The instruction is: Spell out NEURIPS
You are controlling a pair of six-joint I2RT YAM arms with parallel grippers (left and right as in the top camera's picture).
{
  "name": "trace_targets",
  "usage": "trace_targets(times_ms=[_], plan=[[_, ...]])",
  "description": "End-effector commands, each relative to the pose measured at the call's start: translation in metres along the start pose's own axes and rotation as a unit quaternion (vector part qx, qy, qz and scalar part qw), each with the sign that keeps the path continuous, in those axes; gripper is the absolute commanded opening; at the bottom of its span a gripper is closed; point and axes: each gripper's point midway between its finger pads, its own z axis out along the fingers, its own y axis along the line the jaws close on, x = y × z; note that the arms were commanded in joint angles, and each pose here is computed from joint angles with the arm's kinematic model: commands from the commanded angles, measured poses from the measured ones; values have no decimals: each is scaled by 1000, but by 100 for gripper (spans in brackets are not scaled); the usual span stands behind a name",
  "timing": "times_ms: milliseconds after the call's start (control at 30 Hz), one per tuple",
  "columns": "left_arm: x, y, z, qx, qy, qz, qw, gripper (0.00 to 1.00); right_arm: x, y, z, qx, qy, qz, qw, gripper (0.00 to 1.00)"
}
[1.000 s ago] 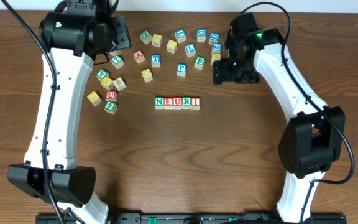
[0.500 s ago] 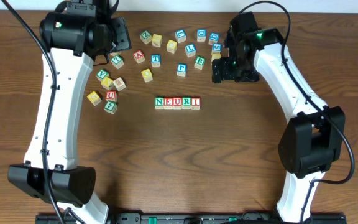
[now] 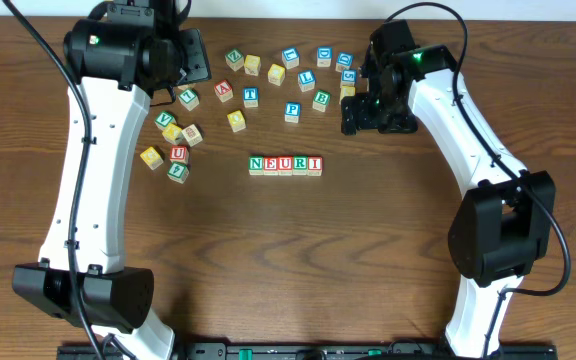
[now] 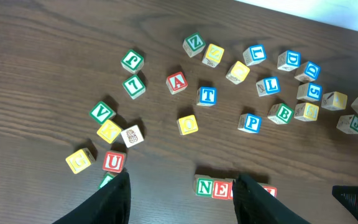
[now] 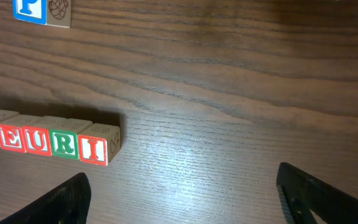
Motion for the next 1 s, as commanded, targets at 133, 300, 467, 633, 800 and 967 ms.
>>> trace_targets(times_ms=[133,300,467,633,800,967], plan=[[-1,3,-1,-4,0,7,1000,52,-7,-3,-5,3,-11,-1,1000,91],[3,4,4,-7,7,7,1000,52,-7,-3,-5,2,-12,-1,1000,92],[5,4,7,-8,12,7,1000,52,-8,-2,-5,2,-14,-1,1000,93],[5,4,9,-8,13,7,1000,52,-10,-2,-5,2,-17,-2,1000,93],[6,4,13,-10,19,7,1000,52,-16,0,-6,-2,-30,-4,1000,94],[4,4,17,-10,17,7,1000,52,-24,2,-6,-5,-47,-7,999,93]])
